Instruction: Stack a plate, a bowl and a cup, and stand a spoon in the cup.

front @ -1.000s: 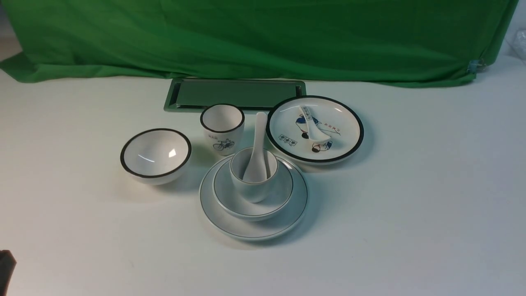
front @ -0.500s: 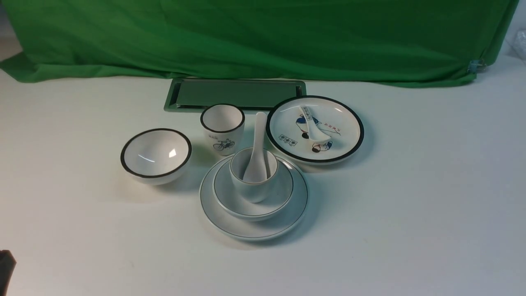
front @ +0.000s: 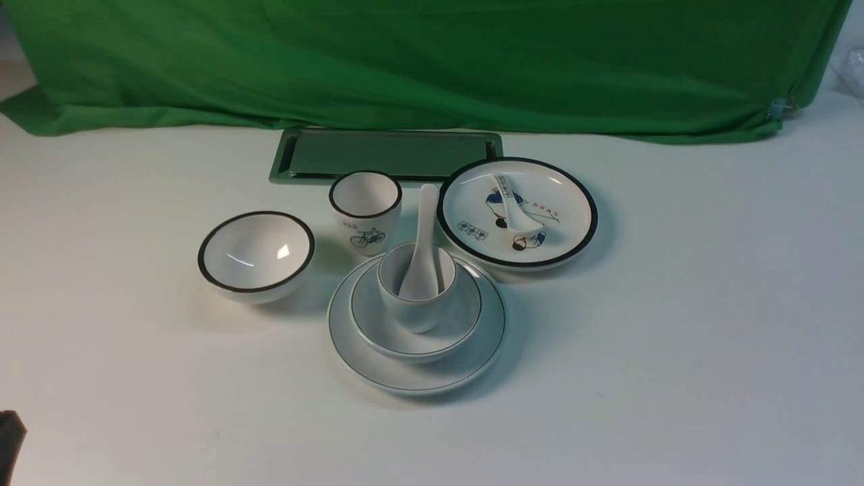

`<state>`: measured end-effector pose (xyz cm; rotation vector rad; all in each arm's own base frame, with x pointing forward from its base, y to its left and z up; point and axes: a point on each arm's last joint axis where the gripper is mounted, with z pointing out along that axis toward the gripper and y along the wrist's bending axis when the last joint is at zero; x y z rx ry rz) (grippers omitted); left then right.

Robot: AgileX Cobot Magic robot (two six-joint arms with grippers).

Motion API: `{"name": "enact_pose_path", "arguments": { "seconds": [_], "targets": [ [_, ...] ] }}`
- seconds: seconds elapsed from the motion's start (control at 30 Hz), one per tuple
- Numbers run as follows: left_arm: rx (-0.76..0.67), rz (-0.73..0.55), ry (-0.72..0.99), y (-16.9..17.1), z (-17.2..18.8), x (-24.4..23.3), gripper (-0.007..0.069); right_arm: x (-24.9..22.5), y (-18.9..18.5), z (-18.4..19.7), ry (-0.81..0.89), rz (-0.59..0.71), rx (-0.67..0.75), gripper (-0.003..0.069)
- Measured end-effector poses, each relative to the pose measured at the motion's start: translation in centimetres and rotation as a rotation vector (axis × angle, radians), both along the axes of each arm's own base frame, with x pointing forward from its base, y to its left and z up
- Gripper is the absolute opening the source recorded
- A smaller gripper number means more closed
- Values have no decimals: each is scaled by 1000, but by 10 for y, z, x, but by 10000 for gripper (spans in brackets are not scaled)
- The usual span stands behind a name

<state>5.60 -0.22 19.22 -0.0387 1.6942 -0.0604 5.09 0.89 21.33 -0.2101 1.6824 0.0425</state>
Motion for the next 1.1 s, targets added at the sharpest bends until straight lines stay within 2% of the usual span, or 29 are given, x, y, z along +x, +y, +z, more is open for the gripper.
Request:
{"name": "enact_pose_path", "arguments": {
  "seconds": [0.03,0.1,0.2,1.1],
  "targets": [
    [0,0,1,0,0,0,3,2,-4,-22,86,-79,-11,237],
    [0,0,1,0,0,0,3,2,-7,-35,166,-140,-8,237],
    [-1,0,0,0,0,0,3,1,-9,-38,192,-184,0,237],
    [3,0,0,0,0,0,3,1,-9,-39,194,-187,2,237]
  ]
}}
